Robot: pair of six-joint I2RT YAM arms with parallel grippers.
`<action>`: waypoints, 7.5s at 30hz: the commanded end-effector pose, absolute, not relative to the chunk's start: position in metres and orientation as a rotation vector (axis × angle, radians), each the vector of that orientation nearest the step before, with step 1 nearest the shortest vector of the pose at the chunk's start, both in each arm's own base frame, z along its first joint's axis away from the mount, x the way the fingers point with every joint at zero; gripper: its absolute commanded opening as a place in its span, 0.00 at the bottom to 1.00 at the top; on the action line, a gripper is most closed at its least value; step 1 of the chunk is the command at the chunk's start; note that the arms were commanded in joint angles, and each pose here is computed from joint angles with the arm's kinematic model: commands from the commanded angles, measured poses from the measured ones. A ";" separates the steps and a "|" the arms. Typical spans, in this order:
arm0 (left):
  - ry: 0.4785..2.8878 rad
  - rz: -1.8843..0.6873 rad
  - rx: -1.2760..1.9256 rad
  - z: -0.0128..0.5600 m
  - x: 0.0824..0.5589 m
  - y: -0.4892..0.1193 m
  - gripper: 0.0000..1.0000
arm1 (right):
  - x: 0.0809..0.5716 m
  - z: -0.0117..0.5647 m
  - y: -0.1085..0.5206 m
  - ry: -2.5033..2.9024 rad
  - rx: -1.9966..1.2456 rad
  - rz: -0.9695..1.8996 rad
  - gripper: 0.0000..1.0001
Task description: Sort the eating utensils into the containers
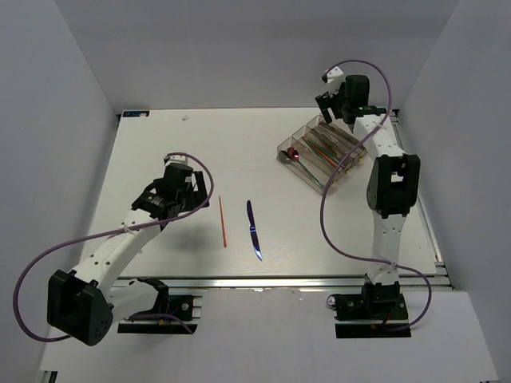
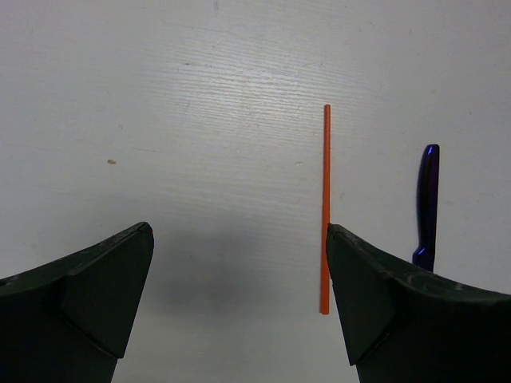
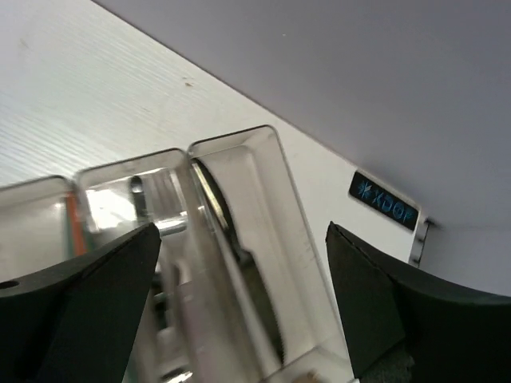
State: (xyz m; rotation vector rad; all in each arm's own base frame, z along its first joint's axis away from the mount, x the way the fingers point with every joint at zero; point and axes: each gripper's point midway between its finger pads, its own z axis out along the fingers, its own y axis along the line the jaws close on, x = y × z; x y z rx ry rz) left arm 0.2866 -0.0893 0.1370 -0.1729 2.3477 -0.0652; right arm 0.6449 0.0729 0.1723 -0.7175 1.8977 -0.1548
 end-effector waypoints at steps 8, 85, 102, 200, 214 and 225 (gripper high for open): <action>2.135 0.178 -0.429 0.182 0.283 -0.028 0.98 | 0.430 0.203 0.274 2.077 -0.498 0.050 0.89; 2.195 -0.006 -0.310 0.173 0.286 -0.058 0.98 | 0.552 0.233 0.142 1.988 -0.880 -0.343 0.00; 2.290 -0.027 -0.254 0.148 0.290 -0.071 0.98 | 0.673 0.201 0.037 1.796 -0.842 -0.579 0.00; 1.992 0.059 -0.491 0.216 0.277 -0.017 0.98 | 0.501 0.189 0.167 2.048 -1.097 -0.191 0.00; 2.044 0.066 -0.464 0.204 0.284 -0.023 0.98 | 0.525 0.149 0.117 2.123 -1.124 -0.234 0.00; 2.047 0.070 -0.463 0.203 0.283 -0.022 0.98 | 0.508 0.145 0.111 2.188 -1.036 -0.203 0.59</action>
